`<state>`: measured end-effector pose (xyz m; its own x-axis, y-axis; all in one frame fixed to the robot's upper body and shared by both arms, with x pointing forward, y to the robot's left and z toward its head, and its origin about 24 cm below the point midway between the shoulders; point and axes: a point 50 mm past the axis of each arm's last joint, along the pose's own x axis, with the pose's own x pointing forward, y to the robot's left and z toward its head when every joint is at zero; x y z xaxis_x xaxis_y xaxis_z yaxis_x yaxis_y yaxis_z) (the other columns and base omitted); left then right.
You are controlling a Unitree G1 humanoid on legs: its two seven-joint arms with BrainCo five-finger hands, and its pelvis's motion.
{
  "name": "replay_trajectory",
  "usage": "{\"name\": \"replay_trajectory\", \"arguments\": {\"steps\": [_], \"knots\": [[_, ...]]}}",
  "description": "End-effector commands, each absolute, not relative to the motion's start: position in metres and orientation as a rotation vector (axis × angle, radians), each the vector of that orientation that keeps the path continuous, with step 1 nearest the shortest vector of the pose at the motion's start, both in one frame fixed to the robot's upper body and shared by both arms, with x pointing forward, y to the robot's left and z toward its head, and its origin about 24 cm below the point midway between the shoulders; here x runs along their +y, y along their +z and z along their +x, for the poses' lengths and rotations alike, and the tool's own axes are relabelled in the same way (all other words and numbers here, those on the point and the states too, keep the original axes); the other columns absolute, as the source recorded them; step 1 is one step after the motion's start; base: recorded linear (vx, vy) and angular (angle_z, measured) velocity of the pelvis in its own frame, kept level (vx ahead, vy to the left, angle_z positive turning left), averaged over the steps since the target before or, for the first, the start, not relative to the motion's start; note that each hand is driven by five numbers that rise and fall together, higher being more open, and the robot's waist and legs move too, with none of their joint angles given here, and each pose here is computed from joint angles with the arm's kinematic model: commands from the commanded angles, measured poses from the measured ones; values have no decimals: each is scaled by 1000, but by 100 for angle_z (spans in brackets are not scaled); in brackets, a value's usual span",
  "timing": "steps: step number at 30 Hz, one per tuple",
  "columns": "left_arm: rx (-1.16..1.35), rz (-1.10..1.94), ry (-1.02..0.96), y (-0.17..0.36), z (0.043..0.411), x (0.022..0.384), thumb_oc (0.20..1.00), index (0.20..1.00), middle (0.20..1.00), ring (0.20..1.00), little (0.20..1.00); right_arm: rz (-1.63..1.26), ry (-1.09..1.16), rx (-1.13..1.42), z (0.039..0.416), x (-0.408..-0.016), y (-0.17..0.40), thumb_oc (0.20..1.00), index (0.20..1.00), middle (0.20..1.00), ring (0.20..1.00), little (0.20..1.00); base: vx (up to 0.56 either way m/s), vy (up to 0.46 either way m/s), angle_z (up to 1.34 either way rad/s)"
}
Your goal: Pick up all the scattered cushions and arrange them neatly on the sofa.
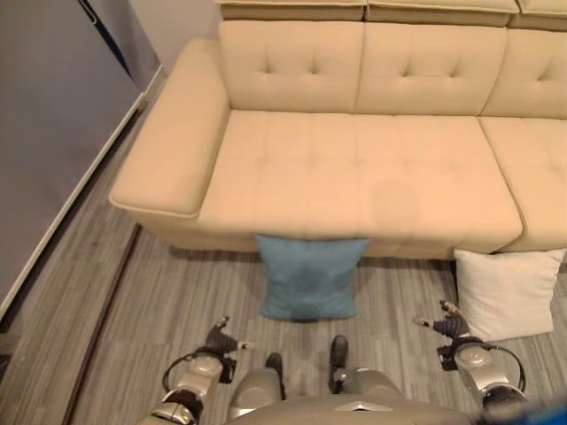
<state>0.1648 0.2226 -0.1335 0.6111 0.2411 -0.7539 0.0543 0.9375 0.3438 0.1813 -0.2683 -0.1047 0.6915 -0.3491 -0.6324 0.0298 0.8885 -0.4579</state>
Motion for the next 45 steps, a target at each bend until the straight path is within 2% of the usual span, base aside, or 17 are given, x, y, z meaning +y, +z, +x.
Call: {"name": "replay_trajectory", "arguments": {"steps": [1,8,11,17,18,19,23,24,25,30,35,45], "knots": [[885,321,127,-131,165,224,1000,1000,1000,1000,1000,-465,-257,773,177,-281,-101,1000,1000,1000,1000,1000,115,65,11],[837,291,171,-124,172,230,1000,1000,1000,1000,1000,-441,-269,778,177,-278,-103,1000,1000,1000,1000,1000,80,127,-13],[700,306,245,-102,199,242,1000,1000,1000,1000,1000,-380,-338,712,193,-278,-94,1000,1000,1000,1000,1000,-57,148,-33],[560,296,313,-76,230,250,1000,1000,1000,1000,1000,-350,-380,616,220,-276,-77,1000,1000,1000,1000,1000,-123,44,-4],[475,277,326,-57,254,249,1000,1000,1000,1000,1000,-330,-405,513,245,-273,-57,1000,1000,1000,1000,1000,-105,19,-5],[474,277,326,-57,254,249,1000,1000,1000,1000,1000,-330,-405,513,245,-273,-57,1000,1000,1000,1000,1000,-171,23,-8],[330,194,317,-23,290,242,1000,1000,1000,1000,1000,-283,-439,344,282,-269,-19,1000,1000,1000,1000,1000,-72,11,-3],[261,165,306,-4,309,236,1000,1000,1000,1000,1000,-255,-455,264,300,-267,1,1000,1000,1000,1000,1000,-140,2,-1],[261,165,306,-4,309,236,1000,1000,1000,1000,1000,-255,-455,263,301,-267,1,1000,1000,1000,1000,1000,-138,-2,1],[51,147,304,64,358,224,1000,1000,1000,1000,1000,-211,-469,32,348,-252,67,1000,1000,1000,1000,1000,-58,-23,-1],[-122,161,306,126,384,219,1000,1000,1000,1000,1000,-230,-467,-154,374,-243,128,1000,1000,1000,1000,1000,15,-21,2],[-263,167,381,183,397,226,1000,1000,1000,1000,1000,-261,-459,-339,389,-232,189,1000,1000,1000,1000,1000,57,-32,4]]}}
